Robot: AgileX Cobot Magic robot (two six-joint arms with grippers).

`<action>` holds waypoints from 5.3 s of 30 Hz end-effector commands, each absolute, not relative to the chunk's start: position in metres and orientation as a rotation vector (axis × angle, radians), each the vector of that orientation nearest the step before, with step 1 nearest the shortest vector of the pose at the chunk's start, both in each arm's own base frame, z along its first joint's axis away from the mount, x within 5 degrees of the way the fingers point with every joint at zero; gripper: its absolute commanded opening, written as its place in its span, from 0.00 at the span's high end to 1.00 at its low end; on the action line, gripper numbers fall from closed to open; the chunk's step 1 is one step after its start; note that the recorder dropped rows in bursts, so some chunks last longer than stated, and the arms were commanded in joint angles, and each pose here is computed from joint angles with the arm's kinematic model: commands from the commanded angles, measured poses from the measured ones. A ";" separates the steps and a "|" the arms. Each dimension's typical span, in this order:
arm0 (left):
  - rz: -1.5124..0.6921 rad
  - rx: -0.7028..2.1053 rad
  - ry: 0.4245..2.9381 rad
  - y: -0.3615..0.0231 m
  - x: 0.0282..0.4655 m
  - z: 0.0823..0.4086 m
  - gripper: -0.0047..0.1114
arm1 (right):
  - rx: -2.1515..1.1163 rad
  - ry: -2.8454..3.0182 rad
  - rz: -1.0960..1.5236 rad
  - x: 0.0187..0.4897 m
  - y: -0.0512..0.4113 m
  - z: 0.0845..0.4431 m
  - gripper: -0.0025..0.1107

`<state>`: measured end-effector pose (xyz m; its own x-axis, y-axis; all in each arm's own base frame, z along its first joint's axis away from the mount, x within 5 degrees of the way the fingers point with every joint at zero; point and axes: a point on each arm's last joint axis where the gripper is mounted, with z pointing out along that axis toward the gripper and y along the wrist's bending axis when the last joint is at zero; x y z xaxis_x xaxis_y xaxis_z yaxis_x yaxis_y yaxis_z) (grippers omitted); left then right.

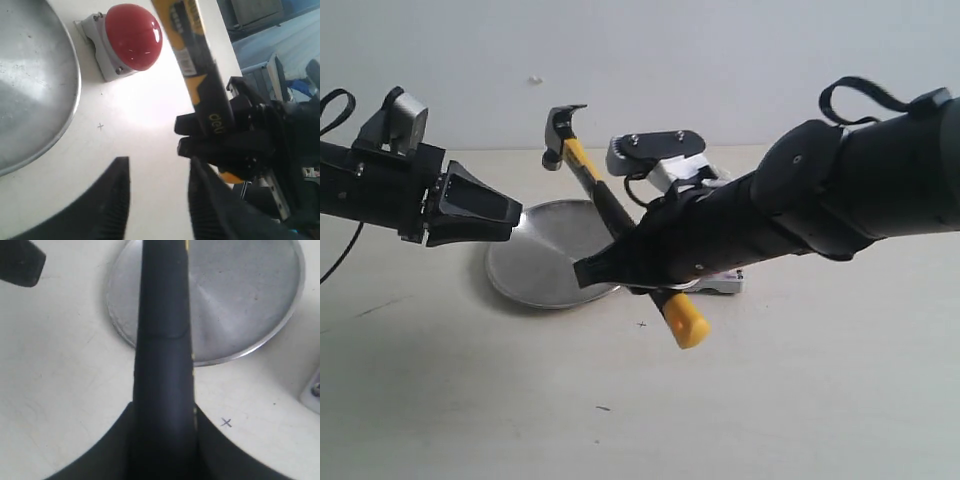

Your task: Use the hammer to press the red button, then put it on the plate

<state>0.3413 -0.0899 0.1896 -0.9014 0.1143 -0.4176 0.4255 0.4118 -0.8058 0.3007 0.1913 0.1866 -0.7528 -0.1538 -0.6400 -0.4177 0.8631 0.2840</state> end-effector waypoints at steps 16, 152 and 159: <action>-1.393 0.527 1.949 -0.089 0.235 0.246 0.96 | -0.338 2.515 -0.117 0.227 0.071 0.289 0.98; -0.384 -0.146 1.533 -0.013 0.061 0.214 0.96 | -0.227 2.366 0.513 0.276 0.099 0.283 0.98; -0.384 -0.146 1.533 -0.013 0.061 0.214 0.96 | -0.144 2.090 0.994 0.274 0.123 0.285 0.98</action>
